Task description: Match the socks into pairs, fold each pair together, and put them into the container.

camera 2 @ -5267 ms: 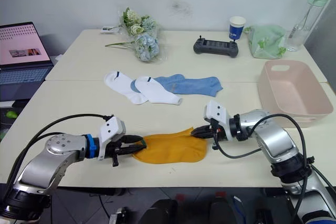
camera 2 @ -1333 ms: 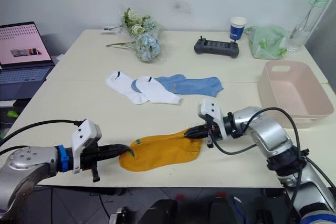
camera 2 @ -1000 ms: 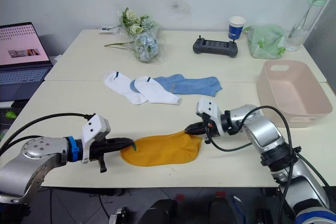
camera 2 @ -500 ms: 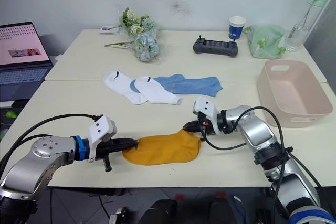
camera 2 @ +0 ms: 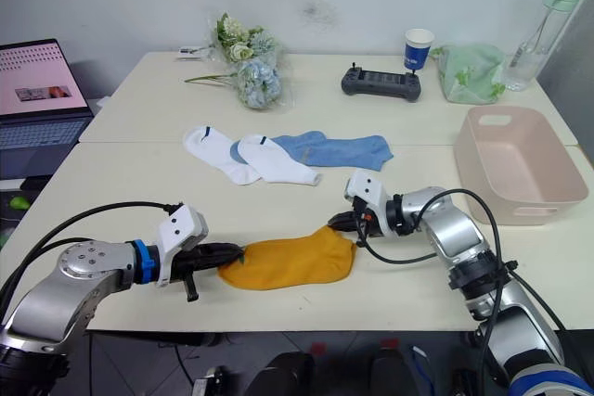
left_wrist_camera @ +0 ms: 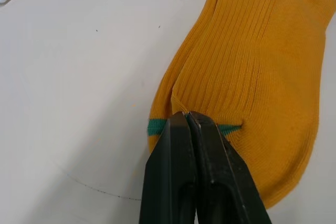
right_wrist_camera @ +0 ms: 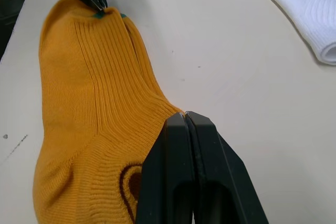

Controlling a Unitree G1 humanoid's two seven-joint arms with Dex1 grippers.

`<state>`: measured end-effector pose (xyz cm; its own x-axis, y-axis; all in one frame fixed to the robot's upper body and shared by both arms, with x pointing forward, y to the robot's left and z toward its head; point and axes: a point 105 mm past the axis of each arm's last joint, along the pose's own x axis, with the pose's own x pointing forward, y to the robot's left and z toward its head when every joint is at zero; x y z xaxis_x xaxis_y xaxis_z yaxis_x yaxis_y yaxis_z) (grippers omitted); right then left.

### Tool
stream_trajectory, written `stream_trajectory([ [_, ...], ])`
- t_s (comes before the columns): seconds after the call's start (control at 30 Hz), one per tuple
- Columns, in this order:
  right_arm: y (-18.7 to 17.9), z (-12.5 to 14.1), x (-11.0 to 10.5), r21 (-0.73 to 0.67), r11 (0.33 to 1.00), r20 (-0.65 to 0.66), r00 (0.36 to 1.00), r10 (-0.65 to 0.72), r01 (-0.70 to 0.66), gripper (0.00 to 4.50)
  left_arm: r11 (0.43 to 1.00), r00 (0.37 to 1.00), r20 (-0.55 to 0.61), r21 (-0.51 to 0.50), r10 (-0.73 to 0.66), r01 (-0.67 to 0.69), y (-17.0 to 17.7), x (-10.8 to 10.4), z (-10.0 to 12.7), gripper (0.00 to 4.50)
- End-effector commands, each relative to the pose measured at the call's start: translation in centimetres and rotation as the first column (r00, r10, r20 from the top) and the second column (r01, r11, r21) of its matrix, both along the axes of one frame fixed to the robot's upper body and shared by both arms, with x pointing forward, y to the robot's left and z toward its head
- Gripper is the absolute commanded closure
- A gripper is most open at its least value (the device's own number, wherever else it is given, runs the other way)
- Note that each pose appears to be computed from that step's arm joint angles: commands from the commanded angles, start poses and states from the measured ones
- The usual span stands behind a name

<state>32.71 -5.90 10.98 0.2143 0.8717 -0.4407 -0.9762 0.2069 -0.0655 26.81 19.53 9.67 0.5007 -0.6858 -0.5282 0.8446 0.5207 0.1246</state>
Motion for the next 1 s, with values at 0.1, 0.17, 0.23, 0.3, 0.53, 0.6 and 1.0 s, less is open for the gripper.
stream_trajectory([
  [0.1, -0.3, 2.2, 0.3, 0.069, 0.997, 0.054, 0.998, -0.032, 0.029, 3.23, 1.0, 0.999, 0.051, -0.014, 0.004, -0.004, 0.1, 0.1, 1.1, 2.62],
  [0.17, -0.8, 3.0, 0.1, 0.097, 0.994, 0.05, 0.997, -0.056, 0.051, 2.52, 1.0, 0.997, 0.078, -0.01, 0.026, -0.026, 0.7, 0.1, 1.7, 1.96],
  [0.23, -1.2, 3.8, -0.1, 0.121, 0.99, 0.041, 0.996, -0.076, 0.071, 1.74, 0.999, 0.994, 0.093, -0.014, 0.049, -0.048, 1.3, 0.0, 2.1, 1.27],
  [0.3, -1.8, 4.1, -0.7, 0.135, 0.987, 0.021, 0.995, -0.093, 0.089, 1.08, 0.997, 0.995, 0.065, -0.034, 0.073, -0.071, 1.8, -0.5, 2.1, 0.66],
  [0.53, -2.6, 1.6, -2.8, 0.085, 0.989, -0.11, 0.988, -0.112, 0.122, 0.06, 0.978, 0.988, -0.066, -0.151, 0.136, -0.145, 1.9, -1.7, 0.6, 0.01],
  [0.6, -2.2, 0.8, -3.3, 0.097, 0.985, -0.185, 0.975, -0.126, 0.145, 0.06, 0.973, 0.982, -0.075, -0.143, 0.174, -0.183, 2.1, -1.3, -0.5, 0.01],
  [1.0, -1.3, -2.0, -4.4, 0.029, 0.988, -0.253, 0.957, -0.14, 0.152, 1.68, 0.978, 0.982, -0.111, -0.124, 0.153, -0.166, 1.8, -1.6, -2.9, 1.53],
])
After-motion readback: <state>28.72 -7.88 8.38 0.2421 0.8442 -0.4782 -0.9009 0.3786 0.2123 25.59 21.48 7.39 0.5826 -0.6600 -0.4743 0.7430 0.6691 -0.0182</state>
